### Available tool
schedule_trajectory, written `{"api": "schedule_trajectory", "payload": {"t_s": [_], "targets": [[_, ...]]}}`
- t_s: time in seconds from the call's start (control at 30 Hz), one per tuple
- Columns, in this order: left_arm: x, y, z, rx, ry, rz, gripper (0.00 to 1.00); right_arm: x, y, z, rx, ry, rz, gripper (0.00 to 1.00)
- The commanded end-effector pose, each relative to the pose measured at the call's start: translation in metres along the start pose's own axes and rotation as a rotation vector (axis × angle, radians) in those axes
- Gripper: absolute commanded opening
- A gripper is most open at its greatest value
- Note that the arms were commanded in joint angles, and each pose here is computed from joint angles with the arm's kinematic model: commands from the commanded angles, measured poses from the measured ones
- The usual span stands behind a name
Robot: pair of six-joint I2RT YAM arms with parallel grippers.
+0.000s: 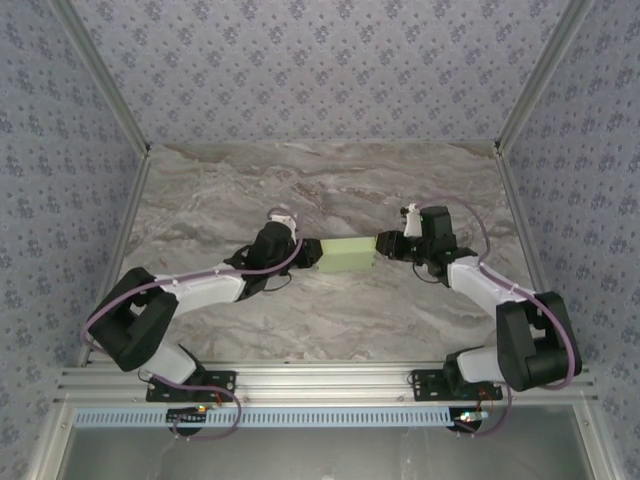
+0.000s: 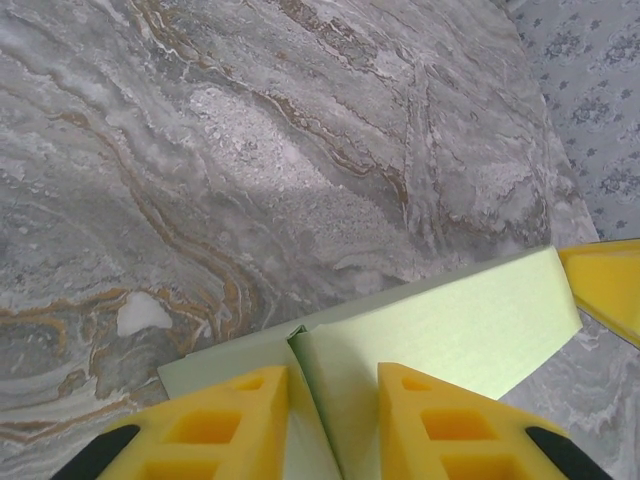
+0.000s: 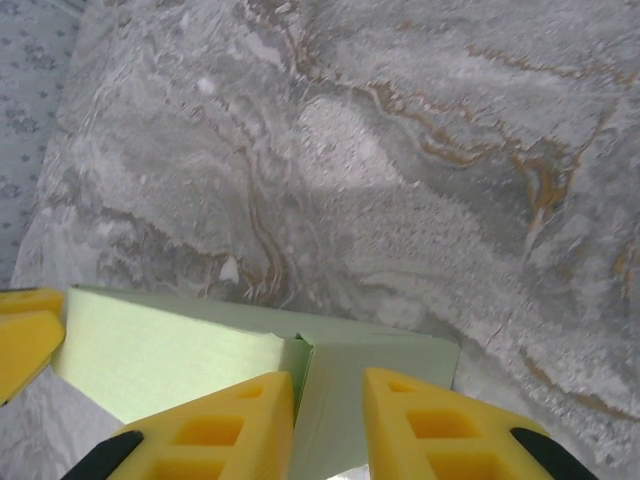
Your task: Fold the paper box
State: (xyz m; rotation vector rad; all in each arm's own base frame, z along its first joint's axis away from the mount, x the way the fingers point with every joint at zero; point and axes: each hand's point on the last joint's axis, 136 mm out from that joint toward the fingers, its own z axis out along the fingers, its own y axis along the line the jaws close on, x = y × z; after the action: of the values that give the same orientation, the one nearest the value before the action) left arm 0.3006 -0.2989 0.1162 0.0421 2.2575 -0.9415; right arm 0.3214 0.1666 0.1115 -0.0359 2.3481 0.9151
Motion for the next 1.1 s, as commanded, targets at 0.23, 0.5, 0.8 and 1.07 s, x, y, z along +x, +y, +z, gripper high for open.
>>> {"api": "schedule_trajectory", "payload": {"t_s": [0.23,0.5,0.8,1.07], "targets": [[0.099,0.013,-0.033,-0.056,0.158,0.161,0.29,0.101,0.028,-0.024,-0.067,0.164,-0.160,0.23],[0.090,0.016,-0.032,-0.124,0.138,0.207,0.29,0.095,0.016,-0.019,0.042,0.141,-0.181,0.24],[0.034,0.002,-0.052,-0.085,0.068,0.242,0.54,0.044,-0.012,-0.039,0.359,0.093,-0.251,0.40],[-0.063,0.088,-0.107,-0.319,-0.255,0.131,0.77,-0.054,-0.068,-0.100,0.745,-0.302,-0.219,0.70]]}}
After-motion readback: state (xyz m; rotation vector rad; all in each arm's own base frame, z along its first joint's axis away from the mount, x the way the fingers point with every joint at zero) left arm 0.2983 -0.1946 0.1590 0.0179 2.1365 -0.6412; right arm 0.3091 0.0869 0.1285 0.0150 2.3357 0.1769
